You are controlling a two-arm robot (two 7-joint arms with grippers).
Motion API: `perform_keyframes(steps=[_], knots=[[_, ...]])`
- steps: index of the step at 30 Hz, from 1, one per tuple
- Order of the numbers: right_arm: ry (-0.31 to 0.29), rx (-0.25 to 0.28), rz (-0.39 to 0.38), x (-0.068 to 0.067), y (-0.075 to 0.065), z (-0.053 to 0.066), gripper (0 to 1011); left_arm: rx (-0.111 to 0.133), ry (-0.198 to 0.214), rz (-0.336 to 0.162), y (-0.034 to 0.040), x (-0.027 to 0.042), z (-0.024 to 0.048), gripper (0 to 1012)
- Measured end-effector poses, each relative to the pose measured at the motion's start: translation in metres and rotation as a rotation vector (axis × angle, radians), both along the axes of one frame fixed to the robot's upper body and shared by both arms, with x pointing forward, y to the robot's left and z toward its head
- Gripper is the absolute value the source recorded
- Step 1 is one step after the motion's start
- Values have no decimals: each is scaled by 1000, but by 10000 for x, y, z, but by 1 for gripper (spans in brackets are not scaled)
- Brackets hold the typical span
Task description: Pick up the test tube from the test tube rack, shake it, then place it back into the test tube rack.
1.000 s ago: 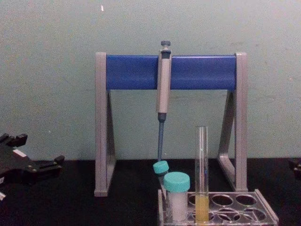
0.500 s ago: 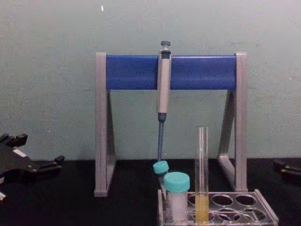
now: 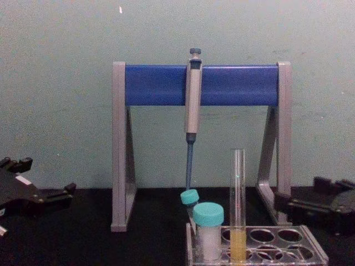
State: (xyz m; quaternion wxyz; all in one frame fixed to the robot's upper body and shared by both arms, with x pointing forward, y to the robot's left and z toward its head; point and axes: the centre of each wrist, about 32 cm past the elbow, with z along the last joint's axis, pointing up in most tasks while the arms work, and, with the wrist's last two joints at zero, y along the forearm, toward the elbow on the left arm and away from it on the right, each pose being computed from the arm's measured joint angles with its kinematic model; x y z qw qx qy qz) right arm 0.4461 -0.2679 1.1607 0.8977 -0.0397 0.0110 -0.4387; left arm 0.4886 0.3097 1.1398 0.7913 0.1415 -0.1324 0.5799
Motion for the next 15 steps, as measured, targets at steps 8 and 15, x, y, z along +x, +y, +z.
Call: perform_keyframes(steps=[8,15], knots=[[74,68,108,16,154,27,1000,0,0,0,0,0,0,1001],[100,78,143,88,239,51,1000,0,0,0,0,0,0,1001]])
